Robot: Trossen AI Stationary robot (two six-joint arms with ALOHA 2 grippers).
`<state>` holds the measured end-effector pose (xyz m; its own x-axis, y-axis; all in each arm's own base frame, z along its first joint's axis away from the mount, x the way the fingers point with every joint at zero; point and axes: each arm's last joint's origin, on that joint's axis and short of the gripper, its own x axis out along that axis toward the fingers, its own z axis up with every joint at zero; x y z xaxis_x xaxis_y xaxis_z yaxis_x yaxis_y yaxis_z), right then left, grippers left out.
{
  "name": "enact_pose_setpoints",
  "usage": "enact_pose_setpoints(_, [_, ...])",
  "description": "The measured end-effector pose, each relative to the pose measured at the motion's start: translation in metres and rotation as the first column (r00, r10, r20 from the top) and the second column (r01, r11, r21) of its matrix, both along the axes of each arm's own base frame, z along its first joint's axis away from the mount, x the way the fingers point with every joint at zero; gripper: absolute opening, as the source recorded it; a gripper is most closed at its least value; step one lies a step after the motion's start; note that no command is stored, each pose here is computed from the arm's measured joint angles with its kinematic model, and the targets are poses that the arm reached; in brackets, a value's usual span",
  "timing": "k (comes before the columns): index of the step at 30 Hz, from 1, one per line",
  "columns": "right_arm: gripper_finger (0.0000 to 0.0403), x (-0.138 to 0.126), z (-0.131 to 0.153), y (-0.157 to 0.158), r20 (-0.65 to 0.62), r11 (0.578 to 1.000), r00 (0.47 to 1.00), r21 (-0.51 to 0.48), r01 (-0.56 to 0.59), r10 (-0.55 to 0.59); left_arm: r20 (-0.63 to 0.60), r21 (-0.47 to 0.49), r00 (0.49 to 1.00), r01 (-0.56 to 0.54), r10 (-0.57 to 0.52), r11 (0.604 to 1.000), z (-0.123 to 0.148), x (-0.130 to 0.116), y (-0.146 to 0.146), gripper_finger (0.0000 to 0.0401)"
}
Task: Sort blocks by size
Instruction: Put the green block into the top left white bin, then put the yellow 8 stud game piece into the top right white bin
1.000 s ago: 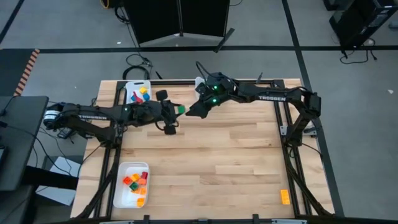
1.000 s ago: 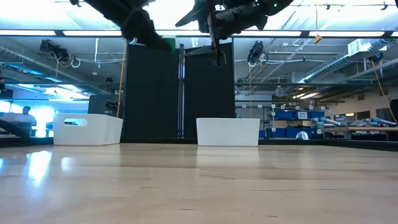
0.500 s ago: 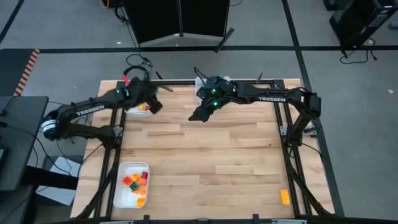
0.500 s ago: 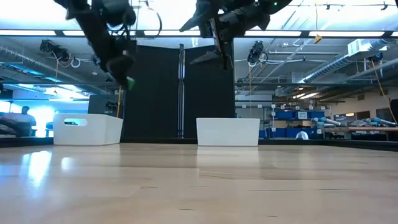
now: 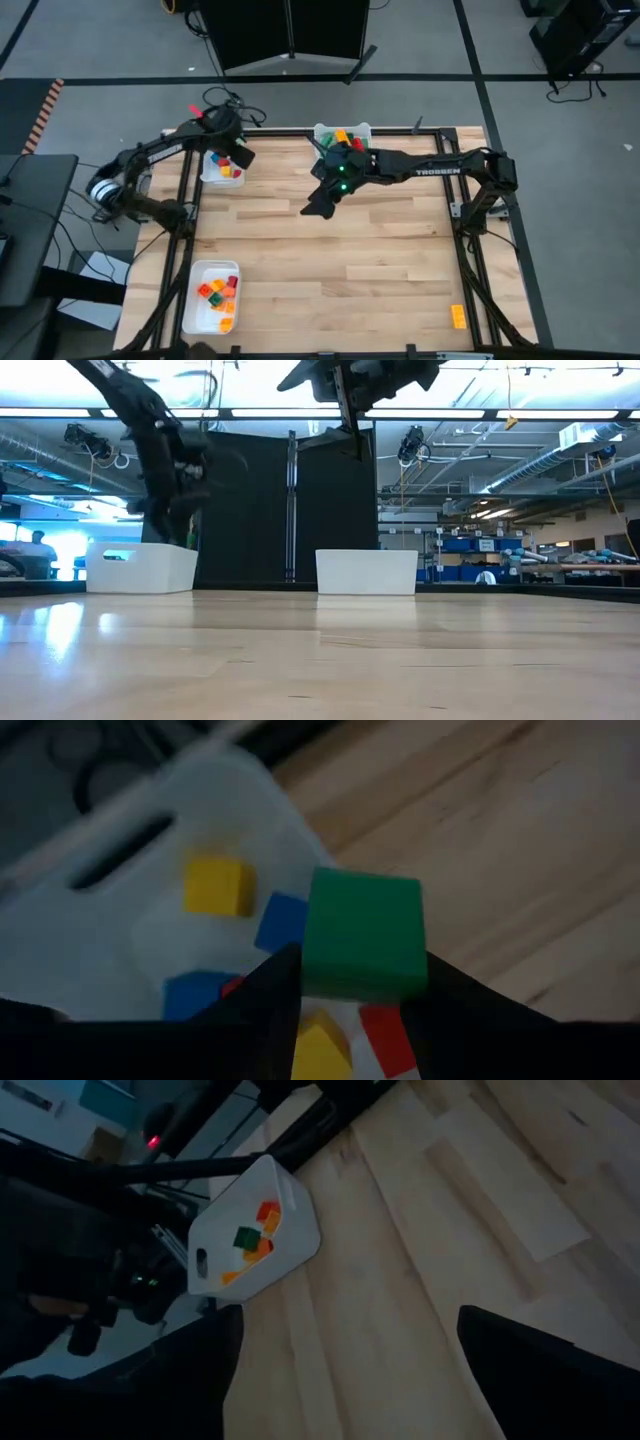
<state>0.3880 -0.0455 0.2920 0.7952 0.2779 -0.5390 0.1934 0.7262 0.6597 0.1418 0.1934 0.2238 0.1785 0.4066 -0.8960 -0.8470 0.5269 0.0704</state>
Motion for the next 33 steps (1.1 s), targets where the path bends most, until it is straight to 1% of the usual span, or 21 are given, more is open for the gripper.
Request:
enact_pose_setpoints(3, [0.038, 0.001, 0.0, 0.008, -0.003, 1.0, 1.0, -0.021, 0.007, -0.007, -0.032, -0.073, 0.999, -0.022, 0.019, 0.997, -0.017, 0.004, 0.009, 0.0152])
enact_pose_setpoints(5, [0.0379, 0.002, 0.0, 0.013, -0.006, 1.0, 1.0, -0.024, 0.011, -0.011, -0.083, -0.145, 0.996, -0.035, 0.023, 0.989, -0.03, 0.003, 0.009, 0.0152])
enact_pose_setpoints(6, [0.0378, 0.002, 0.0, 0.015, -0.007, 1.0, 1.0, -0.027, 0.013, -0.014, -0.094, -0.165, 0.995, -0.047, 0.031, 0.985, -0.034, 0.003, 0.009, 0.0152])
enact_pose_setpoints(10, [0.0376, 0.002, -0.001, 0.02, -0.025, 0.999, 0.999, -0.025, 0.022, -0.023, -0.108, -0.182, 0.993, -0.058, 0.039, 0.982, -0.038, 0.004, 0.011, 0.0152])
enact_pose_setpoints(14, [0.0377, 0.001, -0.003, 0.021, -0.047, 0.999, 0.998, -0.03, 0.043, -0.044, -0.125, -0.171, 0.991, -0.064, 0.043, 0.983, -0.038, 0.003, 0.011, 0.0153])
enact_pose_setpoints(23, [0.0376, 0.001, -0.003, 0.022, -0.048, 0.996, 0.996, -0.056, 0.072, -0.074, -0.134, -0.179, 0.99, -0.066, 0.042, 0.982, -0.038, 0.002, 0.01, 0.0167])
enact_pose_setpoints(28, [0.0376, 0.001, -0.003, 0.022, -0.047, 0.996, 0.996, -0.056, 0.072, -0.074, -0.134, -0.177, 0.989, -0.081, 0.057, 0.981, -0.038, 0.002, 0.01, 0.0188])
enact_pose_setpoints(33, [0.0378, 0.001, -0.003, 0.023, -0.047, 0.996, 0.996, -0.056, 0.069, -0.071, -0.141, -0.174, 0.989, -0.06, 0.035, 0.983, -0.038, 0.002, 0.01, 0.0223])
